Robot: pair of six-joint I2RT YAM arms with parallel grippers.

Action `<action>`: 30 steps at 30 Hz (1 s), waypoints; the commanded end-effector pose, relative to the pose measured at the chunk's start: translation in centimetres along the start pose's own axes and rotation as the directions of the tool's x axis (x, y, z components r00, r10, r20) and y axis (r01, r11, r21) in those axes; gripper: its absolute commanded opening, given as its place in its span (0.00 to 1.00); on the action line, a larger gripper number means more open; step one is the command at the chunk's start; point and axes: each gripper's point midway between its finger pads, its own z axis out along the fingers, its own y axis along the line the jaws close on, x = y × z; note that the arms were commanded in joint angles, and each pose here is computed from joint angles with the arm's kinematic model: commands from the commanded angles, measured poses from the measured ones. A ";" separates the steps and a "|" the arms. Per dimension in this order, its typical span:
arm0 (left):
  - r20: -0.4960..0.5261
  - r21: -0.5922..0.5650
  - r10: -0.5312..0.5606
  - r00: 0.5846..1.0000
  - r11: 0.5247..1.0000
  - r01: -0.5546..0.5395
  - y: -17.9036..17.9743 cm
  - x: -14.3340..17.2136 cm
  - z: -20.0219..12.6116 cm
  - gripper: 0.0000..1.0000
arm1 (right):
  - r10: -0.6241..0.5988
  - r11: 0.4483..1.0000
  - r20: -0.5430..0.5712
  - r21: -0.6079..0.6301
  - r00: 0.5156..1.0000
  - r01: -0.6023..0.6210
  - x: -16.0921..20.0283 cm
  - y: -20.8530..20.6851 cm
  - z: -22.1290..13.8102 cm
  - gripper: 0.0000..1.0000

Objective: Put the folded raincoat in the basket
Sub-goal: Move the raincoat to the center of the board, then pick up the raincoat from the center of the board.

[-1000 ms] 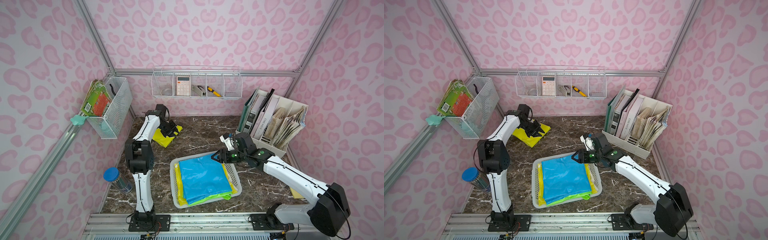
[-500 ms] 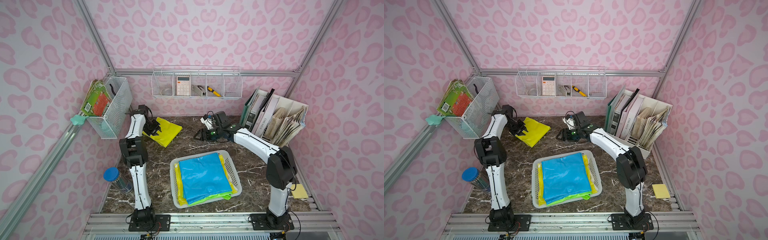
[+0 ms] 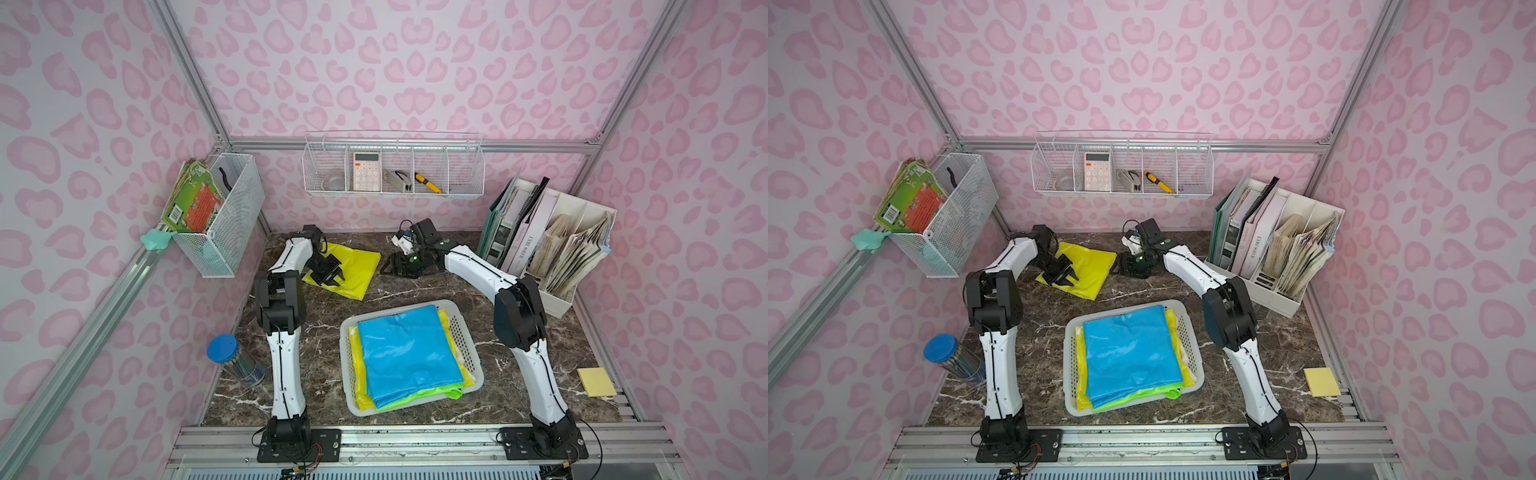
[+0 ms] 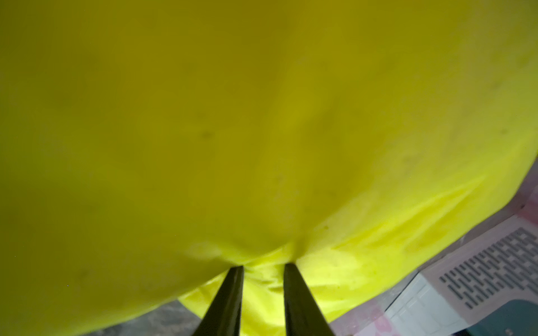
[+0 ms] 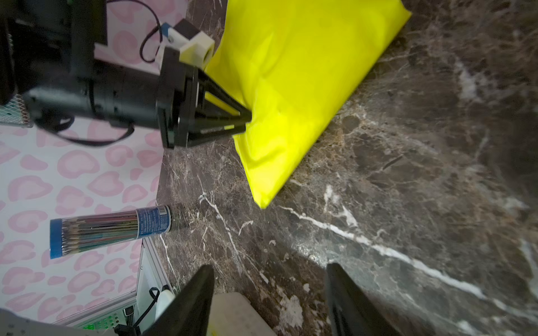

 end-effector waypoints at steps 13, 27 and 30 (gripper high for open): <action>0.066 0.085 0.160 0.985 0.983 -0.165 -5.1 5.4 -5.1 0.32 | 0.082 0.997 0.000 0.002 0.997 -0.082 -2.0 -7.7 1.1 0.65; 0.107 0.020 -0.023 0.994 1.000 0.021 2.9 -1.0 -5.4 0.31 | 0.117 0.986 -0.073 -0.114 0.990 -0.125 -0.5 -6.5 8.3 0.62; 0.083 0.008 -0.044 0.996 0.999 0.043 3.7 -1.5 -4.3 0.31 | 0.138 0.980 -0.083 -0.136 0.987 -0.149 -0.3 -6.3 9.2 0.58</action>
